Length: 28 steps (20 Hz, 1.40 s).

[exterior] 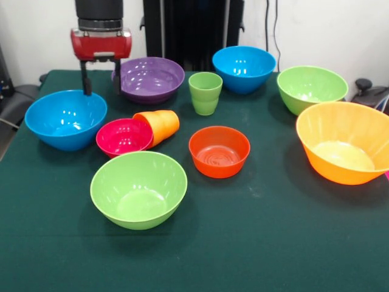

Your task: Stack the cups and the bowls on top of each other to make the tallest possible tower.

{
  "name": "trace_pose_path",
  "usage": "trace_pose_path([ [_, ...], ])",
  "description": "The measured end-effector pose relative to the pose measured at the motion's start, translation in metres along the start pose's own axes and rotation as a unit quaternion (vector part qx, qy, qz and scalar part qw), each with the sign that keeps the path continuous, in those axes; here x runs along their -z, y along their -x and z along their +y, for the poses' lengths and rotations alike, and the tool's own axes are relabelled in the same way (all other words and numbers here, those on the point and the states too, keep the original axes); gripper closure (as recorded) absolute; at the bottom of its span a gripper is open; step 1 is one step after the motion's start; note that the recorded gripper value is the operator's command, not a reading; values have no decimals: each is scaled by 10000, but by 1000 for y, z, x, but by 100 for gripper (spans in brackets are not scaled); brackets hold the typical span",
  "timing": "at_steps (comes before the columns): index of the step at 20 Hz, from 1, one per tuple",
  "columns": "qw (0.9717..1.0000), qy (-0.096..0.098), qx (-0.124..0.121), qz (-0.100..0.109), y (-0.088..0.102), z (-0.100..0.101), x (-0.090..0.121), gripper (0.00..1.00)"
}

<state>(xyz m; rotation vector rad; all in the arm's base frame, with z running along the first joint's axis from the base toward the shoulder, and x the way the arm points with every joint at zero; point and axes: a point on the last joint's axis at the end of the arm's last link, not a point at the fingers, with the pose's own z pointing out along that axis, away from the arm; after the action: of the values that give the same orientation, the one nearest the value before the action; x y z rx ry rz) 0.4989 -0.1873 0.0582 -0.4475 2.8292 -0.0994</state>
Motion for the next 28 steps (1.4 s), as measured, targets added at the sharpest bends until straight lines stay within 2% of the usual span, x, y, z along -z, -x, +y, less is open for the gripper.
trace_pose_path([
  [1, 10000, -11, -22, -2, 0, -2, 1, 0],
  [2, 9998, -74, -193, -11, 1, -12, 9, 0],
  [4, 9992, -115, -387, -15, 2, -22, 17, 0],
  [8, 9951, -232, -958, -17, 0, -53, 43, 0],
  [9, 9925, -296, -1185, -42, -2, -67, 53, 0],
  [13, 9889, -372, -1437, -58, -8, -83, 62, 0],
  [17, 9892, -352, -1422, -10, -7, -77, 60, 0],
  [21, 9890, -224, -1462, -7, -2, -67, 59, 0],
  [23, 9877, -56, -1560, -40, 5, -55, 64, 0],
  [28, 9866, 163, -1623, -93, 18, -36, 77, 0],
])
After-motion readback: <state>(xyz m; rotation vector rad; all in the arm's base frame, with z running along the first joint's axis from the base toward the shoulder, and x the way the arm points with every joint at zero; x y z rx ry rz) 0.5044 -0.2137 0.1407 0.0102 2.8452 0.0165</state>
